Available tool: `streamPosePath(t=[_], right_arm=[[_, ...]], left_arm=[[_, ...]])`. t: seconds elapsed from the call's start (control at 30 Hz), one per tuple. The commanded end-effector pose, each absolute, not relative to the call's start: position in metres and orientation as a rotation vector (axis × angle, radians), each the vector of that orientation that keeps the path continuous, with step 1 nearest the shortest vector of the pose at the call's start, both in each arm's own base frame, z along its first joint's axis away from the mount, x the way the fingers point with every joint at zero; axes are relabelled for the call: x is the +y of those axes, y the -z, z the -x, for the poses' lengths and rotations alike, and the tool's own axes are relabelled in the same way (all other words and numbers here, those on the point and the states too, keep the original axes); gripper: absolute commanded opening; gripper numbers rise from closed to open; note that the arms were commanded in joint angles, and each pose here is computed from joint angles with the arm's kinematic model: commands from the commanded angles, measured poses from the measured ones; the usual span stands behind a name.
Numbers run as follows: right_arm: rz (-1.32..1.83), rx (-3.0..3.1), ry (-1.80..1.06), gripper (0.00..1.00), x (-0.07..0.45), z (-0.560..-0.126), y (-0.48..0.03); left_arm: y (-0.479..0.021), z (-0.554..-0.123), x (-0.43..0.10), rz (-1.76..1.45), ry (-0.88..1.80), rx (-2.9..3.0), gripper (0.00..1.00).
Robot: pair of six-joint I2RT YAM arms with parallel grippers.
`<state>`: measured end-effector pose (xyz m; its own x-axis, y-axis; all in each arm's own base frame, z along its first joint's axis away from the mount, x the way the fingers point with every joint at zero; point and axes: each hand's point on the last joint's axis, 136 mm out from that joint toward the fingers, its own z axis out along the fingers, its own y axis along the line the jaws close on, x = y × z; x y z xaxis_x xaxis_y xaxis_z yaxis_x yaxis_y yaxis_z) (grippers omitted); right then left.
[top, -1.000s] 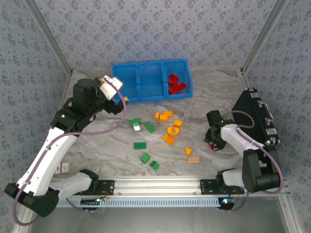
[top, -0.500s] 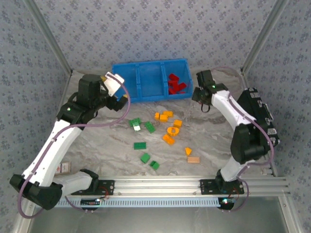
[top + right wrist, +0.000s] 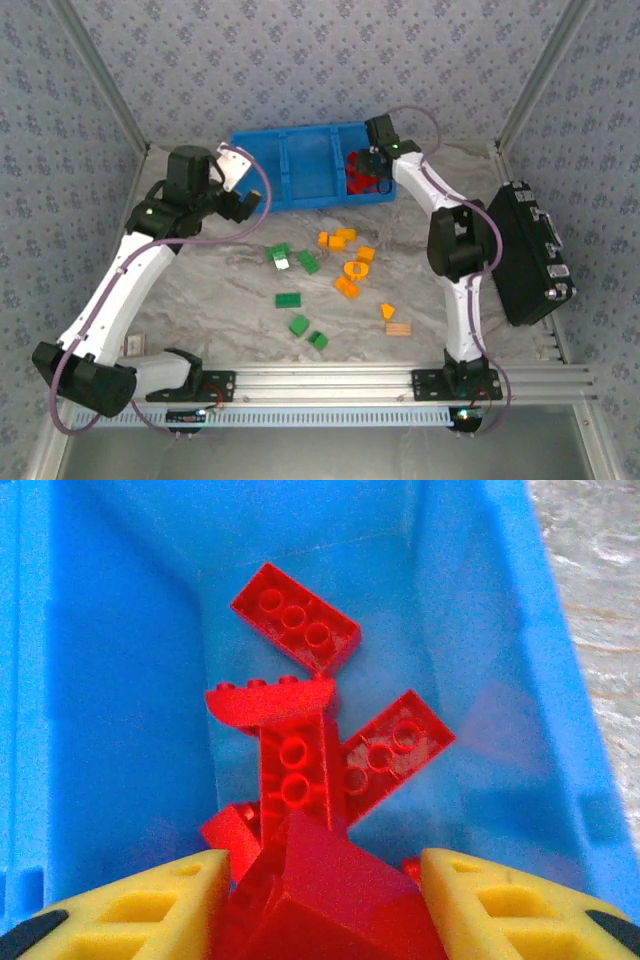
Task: Sort the legos into containers by color
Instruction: Place the lego in the container.
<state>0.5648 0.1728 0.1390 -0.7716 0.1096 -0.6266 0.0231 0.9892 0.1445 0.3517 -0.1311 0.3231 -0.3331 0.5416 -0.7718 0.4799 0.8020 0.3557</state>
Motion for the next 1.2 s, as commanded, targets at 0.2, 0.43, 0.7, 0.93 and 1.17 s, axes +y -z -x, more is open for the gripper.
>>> streamPosePath(t=[0.2, 0.43, 0.7, 0.93, 1.17], right_arm=[[-0.033, 2.493, -0.194, 0.47, 0.187, -0.575, -0.124], [-0.027, 2.516, -0.192, 0.58, 0.186, -0.572, -0.118], [0.027, 2.497, -0.197, 0.73, 0.189, -0.556, -0.137], [0.054, 2.465, -0.214, 0.74, 0.188, -0.529, -0.163], [0.132, 2.407, -0.207, 0.76, 0.182, -0.487, -0.193]], left_arm=[[-0.33, -0.368, -0.133, -0.742, -0.071, 1.978, 1.0], [-0.329, -0.37, -0.132, -0.723, -0.06, 1.98, 1.0], [-0.313, -0.36, -0.134, -0.681, 0.02, 2.058, 1.0], [-0.259, -0.345, -0.144, -0.442, 0.257, 2.301, 0.96], [-0.175, -0.315, -0.173, -0.108, 0.423, 2.542, 0.89]])
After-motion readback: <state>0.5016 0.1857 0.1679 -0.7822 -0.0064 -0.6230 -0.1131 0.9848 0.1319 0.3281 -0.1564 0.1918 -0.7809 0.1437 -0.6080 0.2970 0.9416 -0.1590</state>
